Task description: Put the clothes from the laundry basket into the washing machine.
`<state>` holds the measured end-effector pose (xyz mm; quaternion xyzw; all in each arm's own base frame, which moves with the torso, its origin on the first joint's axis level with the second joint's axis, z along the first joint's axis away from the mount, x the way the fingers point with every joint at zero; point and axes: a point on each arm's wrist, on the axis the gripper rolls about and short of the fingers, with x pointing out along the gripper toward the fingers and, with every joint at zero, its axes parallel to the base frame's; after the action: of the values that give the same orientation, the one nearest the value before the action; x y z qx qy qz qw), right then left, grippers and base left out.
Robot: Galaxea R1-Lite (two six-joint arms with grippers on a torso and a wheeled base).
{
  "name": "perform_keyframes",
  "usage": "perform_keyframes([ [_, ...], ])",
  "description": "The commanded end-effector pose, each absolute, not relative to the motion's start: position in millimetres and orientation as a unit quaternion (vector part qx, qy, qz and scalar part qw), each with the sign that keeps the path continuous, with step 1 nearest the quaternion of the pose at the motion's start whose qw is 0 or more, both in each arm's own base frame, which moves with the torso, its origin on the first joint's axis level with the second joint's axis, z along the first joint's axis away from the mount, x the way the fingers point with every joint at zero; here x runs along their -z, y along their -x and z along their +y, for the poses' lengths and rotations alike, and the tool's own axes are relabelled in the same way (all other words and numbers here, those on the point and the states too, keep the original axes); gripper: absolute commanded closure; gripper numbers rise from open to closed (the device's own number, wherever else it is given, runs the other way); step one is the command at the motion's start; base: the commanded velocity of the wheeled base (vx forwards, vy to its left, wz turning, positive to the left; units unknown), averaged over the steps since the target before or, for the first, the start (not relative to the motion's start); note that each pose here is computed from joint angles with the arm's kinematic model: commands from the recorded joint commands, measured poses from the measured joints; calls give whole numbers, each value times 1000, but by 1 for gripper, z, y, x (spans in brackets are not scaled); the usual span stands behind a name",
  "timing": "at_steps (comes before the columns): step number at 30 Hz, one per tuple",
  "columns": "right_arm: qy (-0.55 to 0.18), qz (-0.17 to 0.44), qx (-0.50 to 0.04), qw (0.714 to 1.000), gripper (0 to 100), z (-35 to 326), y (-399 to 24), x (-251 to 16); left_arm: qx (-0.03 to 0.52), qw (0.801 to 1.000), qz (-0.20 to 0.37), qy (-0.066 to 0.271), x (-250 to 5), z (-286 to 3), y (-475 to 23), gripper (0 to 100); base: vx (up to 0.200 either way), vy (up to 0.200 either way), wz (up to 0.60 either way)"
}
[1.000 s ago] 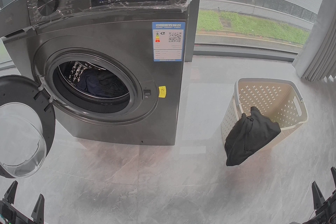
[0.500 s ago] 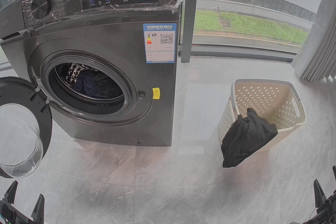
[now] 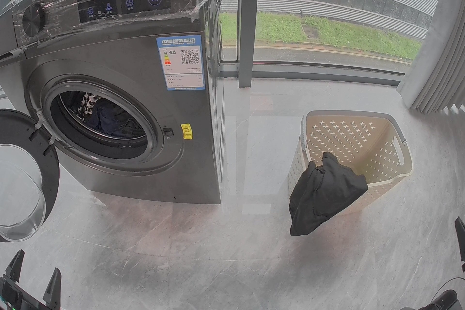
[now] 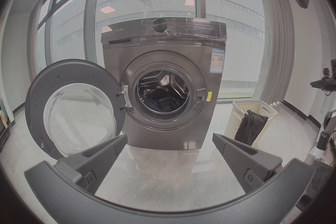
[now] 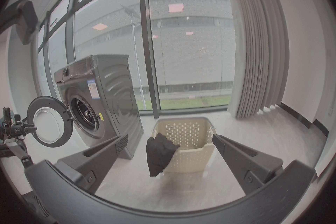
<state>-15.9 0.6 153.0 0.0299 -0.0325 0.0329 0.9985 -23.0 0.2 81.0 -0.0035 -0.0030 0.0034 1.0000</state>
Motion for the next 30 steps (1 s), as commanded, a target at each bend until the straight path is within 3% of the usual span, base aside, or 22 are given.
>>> perform_keyframes([
  [1,-37,65,-46,996,0,2,-18,-157,-4,1000,-1,5,-76,0,23,0,0,-200,0],
  [9,-50,86,-60,993,0,3,-23,-151,-4,1000,0,3,-76,0,23,0,0,-200,0],
  [18,-49,90,-62,993,0,3,-22,-146,-4,1000,0,3,-76,0,23,0,0,0,0],
  [24,-50,98,-69,992,0,3,-24,-146,-5,1000,0,3,-76,0,23,0,-200,0,0],
  [30,-50,108,-76,990,0,4,-36,-156,-4,1000,0,3,-76,0,23,0,0,0,0],
])
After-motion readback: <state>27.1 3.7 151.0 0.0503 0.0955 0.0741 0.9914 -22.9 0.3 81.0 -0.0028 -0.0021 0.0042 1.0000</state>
